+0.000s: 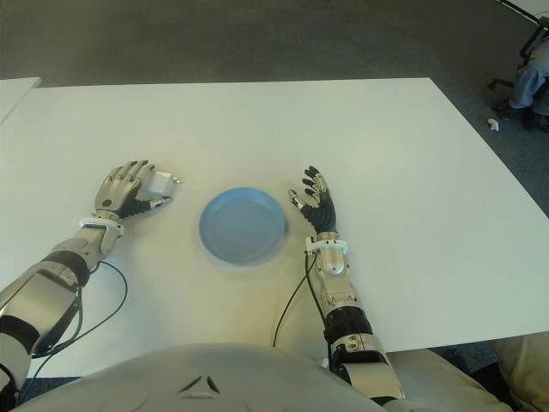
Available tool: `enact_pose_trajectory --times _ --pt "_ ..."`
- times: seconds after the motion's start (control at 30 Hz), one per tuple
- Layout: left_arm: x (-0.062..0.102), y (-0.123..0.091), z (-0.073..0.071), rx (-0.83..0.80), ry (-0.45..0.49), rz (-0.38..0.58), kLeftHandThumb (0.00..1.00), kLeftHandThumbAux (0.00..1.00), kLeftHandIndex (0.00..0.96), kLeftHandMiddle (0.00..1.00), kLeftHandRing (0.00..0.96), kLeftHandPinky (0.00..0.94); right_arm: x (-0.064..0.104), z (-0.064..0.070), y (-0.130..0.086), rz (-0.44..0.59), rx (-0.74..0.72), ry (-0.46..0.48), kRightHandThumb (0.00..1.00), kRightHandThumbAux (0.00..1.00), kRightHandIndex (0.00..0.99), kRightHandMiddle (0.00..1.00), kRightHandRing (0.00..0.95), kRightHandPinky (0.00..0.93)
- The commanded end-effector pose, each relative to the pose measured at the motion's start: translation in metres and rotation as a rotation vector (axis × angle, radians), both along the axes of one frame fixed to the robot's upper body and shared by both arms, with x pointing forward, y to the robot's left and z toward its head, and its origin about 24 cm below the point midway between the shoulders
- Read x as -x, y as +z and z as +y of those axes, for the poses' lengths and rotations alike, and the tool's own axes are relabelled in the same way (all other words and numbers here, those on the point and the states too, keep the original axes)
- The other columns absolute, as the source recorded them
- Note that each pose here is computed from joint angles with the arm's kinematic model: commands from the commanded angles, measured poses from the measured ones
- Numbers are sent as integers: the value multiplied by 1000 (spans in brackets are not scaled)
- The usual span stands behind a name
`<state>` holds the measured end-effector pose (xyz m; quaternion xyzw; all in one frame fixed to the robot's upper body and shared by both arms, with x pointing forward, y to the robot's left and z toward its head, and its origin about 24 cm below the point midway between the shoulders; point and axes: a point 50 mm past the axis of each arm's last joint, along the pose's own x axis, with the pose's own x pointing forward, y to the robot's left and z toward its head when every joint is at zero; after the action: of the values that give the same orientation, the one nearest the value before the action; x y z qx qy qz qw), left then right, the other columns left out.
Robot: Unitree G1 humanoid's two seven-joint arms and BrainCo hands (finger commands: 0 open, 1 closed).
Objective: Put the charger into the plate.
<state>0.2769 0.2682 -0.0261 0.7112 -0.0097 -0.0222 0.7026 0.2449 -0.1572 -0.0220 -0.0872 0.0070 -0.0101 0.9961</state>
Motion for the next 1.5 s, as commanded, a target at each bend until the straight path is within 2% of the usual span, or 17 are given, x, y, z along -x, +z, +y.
enact_pose_trajectory --times 0.03,0.47,0.9,1.03,1.1,1.27,1.33,1.37,1.4,1.43,1.5 --pt "8 -10 2 -16 2 88 150 194 0 0 0 0 84 -11 -85 502 14 -60 256 727 85 148 157 181" --pt "5 -13 -6 -19 -43 140 162 228 0 0 0 0 82 -11 -85 504 8 -57 259 751 82 133 139 170" --pt "-14 2 -16 -55 -159 145 179 244 0 14 0 1 82 -11 -84 501 13 -49 225 747 87 117 125 166" --pt "-19 6 -19 -70 -182 151 186 246 0 45 29 51 83 -10 -84 501 16 -45 210 757 87 114 123 165" --pt "-21 8 -20 -78 -193 158 198 248 9 60 45 71 83 -10 -84 501 13 -46 208 762 86 114 123 167" --pt "-23 9 -22 -93 -214 176 236 255 124 120 98 121 84 -10 -85 504 6 -52 214 774 91 123 131 176" --pt "-24 9 -22 -98 -222 185 255 261 203 260 247 283 84 -10 -85 505 6 -53 213 774 94 124 131 165" --pt "-23 9 -22 -105 -230 191 258 262 217 287 275 314 85 -10 -85 506 8 -53 212 774 94 125 131 163" --pt "-23 9 -22 -110 -234 196 263 264 264 402 385 417 85 -10 -85 506 9 -52 204 774 95 124 128 157" --pt "-22 8 -22 -118 -239 202 266 266 295 477 456 484 85 -10 -85 506 10 -52 199 774 95 124 127 153" --pt "-22 7 -22 -128 -244 211 263 267 336 553 526 554 85 -10 -85 506 12 -51 192 773 95 123 125 151"
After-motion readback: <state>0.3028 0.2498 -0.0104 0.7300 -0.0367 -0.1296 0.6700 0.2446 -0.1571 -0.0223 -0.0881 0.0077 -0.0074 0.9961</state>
